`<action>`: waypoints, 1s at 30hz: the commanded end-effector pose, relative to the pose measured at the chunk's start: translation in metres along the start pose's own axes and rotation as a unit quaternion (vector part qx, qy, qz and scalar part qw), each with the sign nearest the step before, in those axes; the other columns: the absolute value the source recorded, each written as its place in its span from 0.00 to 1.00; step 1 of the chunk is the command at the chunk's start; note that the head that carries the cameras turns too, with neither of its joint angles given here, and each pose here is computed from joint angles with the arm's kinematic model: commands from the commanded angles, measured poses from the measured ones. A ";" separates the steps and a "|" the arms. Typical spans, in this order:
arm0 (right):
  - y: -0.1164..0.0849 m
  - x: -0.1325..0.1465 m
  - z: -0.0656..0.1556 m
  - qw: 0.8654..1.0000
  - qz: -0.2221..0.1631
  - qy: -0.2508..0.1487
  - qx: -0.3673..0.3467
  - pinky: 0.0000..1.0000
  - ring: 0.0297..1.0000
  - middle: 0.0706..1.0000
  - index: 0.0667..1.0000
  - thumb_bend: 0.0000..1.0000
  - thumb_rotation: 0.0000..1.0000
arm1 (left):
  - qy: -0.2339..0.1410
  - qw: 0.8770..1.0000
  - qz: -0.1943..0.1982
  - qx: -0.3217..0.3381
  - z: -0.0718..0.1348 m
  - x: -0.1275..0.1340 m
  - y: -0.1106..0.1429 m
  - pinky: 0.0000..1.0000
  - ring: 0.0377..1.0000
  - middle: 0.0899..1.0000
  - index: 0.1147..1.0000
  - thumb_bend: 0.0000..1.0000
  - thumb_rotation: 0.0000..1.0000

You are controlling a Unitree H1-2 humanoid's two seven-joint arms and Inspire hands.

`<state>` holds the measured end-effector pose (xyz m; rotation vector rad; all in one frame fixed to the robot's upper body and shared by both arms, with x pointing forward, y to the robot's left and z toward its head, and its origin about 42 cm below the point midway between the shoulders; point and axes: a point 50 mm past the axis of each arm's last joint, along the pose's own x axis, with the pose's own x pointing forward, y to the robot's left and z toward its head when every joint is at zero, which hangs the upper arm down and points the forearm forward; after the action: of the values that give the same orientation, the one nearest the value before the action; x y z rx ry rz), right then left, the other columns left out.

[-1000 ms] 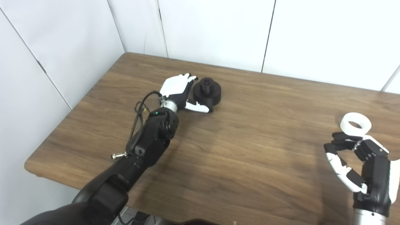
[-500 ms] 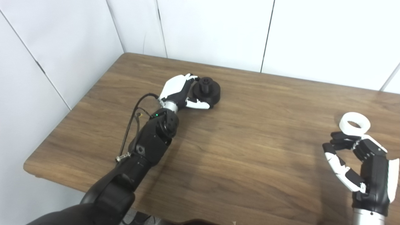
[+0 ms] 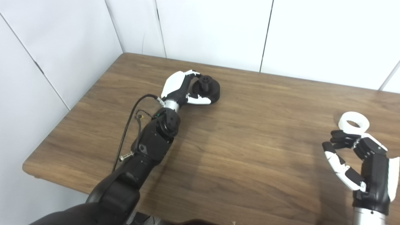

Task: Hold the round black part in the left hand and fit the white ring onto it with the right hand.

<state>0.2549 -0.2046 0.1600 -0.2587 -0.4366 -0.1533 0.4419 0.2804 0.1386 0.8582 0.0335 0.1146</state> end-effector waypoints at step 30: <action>-0.007 -0.010 0.007 1.000 -0.005 -0.008 -0.007 0.45 0.51 0.54 0.46 0.50 0.16 | -0.023 0.999 -0.037 -0.012 0.008 -0.024 -0.029 0.81 0.92 0.88 0.55 0.86 0.18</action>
<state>0.2543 -0.2047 0.1620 -0.2636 -0.4408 -0.1559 0.4279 0.2565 0.1304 0.8063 -0.0004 0.0686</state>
